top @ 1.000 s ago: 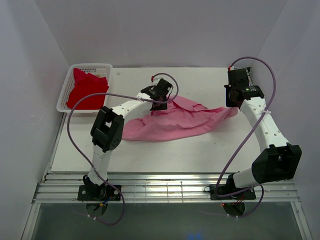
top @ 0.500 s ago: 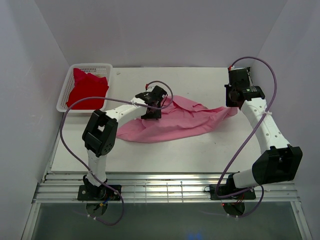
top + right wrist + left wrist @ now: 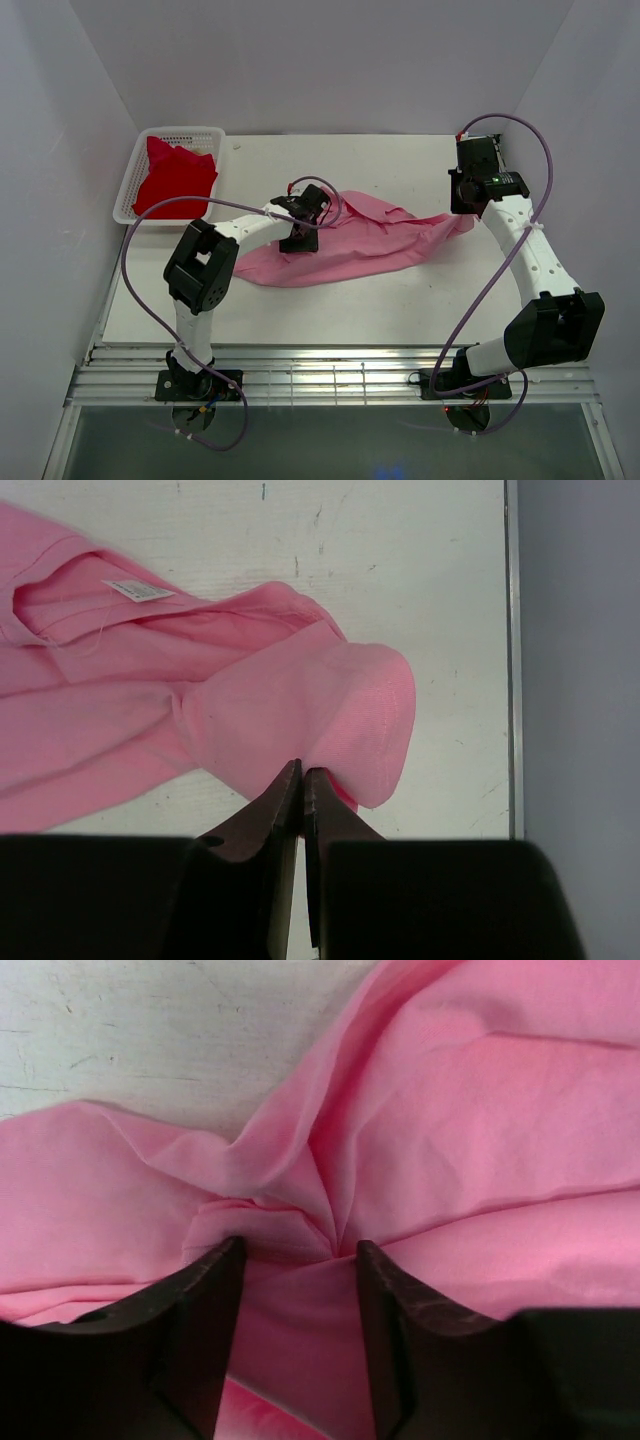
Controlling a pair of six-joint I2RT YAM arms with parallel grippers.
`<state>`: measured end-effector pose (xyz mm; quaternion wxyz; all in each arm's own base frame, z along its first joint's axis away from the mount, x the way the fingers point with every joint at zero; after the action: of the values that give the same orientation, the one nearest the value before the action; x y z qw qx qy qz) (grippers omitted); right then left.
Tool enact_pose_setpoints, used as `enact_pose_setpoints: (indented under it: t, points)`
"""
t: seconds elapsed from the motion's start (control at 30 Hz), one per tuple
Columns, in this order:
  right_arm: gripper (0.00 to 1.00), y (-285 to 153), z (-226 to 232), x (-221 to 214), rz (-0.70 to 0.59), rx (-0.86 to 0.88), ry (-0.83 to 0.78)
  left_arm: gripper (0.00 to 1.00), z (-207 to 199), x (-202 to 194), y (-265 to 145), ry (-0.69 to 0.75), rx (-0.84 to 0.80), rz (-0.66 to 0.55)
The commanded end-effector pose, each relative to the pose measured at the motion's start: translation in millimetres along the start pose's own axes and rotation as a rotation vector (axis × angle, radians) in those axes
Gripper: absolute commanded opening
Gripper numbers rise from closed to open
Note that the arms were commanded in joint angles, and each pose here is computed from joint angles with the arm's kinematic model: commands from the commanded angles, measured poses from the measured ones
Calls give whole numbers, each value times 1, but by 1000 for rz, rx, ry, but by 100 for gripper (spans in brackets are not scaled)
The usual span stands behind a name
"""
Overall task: Fold and stack the t-shirts
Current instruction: Flatten out the tshirt
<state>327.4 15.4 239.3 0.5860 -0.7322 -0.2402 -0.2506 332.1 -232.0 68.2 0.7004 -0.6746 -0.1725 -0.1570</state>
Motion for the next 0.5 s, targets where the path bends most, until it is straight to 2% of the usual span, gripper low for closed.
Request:
enact_pose_setpoints:
  t: [0.0, 0.07, 0.1, 0.13, 0.17, 0.23, 0.27, 0.33, 0.43, 0.47]
  points:
    - [9, -5, -3, 7, -34, 1, 20, 61, -3, 2, -5, -14, -23, -16]
    - [9, -5, -2, 6, -35, 4, 21, 62, -3, 2, -4, -11, -25, -16]
    - [9, -4, -2, 5, -31, 6, 19, 58, -3, 2, -2, -9, -23, -14]
    - [9, -4, -1, 5, -30, 9, 19, 47, -3, 2, -1, -7, -22, -15]
    - [9, -4, -1, 5, -30, 10, 19, 29, -3, 1, 1, -5, -20, -13]
    - [9, -3, 0, 3, -28, 16, 19, 16, -3, 1, 3, 0, -14, -15]
    - [9, -2, 0, 3, -31, 18, 20, 6, -4, 4, 2, 2, -14, -20]
    - [9, 0, 0, 2, -26, 13, 18, 0, -4, 10, -2, 0, -14, -42]
    - [9, 3, -2, 8, -33, -8, 6, 0, -8, 32, -16, 5, -22, -104]
    - [9, 4, -3, 12, -36, -16, 3, 0, -15, 51, -27, -3, -39, -149]
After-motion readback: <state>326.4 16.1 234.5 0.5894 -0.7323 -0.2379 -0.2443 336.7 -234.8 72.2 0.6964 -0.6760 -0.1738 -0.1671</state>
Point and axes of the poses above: each gripper's point midway between its finger pads, its own y axis out along the fingers, its own z axis along the line the jaws close on, x = y × z, the point moved 4 cm from there along -y, back along the fingers
